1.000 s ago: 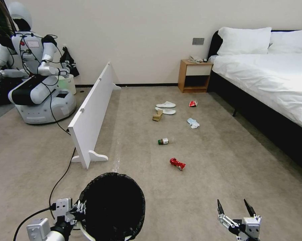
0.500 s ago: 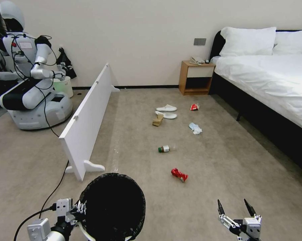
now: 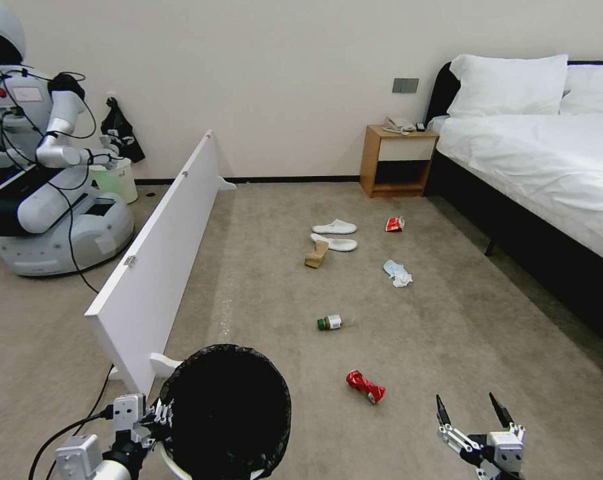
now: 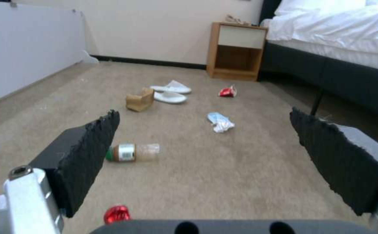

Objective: Pick up the trash bin, then pick up the garbage from the floor and place it into the trash bin.

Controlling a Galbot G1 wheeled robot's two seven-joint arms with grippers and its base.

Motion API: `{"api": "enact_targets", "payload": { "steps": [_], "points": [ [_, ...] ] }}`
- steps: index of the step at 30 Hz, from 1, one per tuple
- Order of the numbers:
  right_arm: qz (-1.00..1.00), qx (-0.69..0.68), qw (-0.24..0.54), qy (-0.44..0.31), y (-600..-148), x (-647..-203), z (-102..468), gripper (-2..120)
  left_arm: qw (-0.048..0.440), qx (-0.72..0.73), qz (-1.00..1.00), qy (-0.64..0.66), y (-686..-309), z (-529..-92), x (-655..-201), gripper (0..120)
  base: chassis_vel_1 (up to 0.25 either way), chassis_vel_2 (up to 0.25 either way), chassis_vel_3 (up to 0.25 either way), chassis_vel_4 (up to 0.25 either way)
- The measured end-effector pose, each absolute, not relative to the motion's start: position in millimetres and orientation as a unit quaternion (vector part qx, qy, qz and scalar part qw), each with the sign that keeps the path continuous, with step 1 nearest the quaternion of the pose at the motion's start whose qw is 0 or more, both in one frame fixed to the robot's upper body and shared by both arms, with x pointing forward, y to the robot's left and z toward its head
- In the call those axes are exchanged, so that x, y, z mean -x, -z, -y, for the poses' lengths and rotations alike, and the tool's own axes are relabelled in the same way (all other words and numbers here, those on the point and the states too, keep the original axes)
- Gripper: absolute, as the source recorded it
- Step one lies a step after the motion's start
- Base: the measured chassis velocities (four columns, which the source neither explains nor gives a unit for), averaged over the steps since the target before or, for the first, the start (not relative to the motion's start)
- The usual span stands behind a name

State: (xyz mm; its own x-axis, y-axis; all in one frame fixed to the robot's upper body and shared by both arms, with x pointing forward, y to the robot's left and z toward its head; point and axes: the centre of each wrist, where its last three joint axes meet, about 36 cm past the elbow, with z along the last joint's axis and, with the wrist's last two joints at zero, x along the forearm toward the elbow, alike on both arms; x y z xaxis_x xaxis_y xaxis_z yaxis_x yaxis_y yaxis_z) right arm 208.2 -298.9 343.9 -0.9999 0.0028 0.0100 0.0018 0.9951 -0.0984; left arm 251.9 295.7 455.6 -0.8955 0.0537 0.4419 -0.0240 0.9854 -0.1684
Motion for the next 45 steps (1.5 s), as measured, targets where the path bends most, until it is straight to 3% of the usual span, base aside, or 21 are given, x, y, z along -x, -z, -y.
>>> {"api": "enact_targets", "payload": {
  "steps": [16,23,30,37,45],
  "points": [
    [0.996,0.011,0.005,-0.088,-341,-207,311,100,0.229,0.007,0.970,-0.083,-455,-294,-250,4,-0.205,0.208,0.196,-0.209],
    [0.992,0.050,0.020,-0.114,-341,-209,308,100,0.228,0.007,0.970,-0.083,-456,-293,-249,4,-0.080,0.067,0.088,-0.085],
    [0.978,0.030,0.170,-0.117,-365,-216,305,100,0.228,0.007,0.970,-0.083,-457,-293,-248,4,0.030,-0.015,-0.018,0.014],
    [0.968,-0.052,0.237,-0.068,-336,-219,319,100,0.228,0.008,0.970,-0.080,-457,-294,-249,4,0.000,0.000,0.000,0.000],
    [0.946,-0.125,0.277,-0.111,-311,-225,356,100,0.234,0.008,0.969,-0.078,-457,-294,-248,4,0.000,0.000,0.000,0.000]
  ]
}}
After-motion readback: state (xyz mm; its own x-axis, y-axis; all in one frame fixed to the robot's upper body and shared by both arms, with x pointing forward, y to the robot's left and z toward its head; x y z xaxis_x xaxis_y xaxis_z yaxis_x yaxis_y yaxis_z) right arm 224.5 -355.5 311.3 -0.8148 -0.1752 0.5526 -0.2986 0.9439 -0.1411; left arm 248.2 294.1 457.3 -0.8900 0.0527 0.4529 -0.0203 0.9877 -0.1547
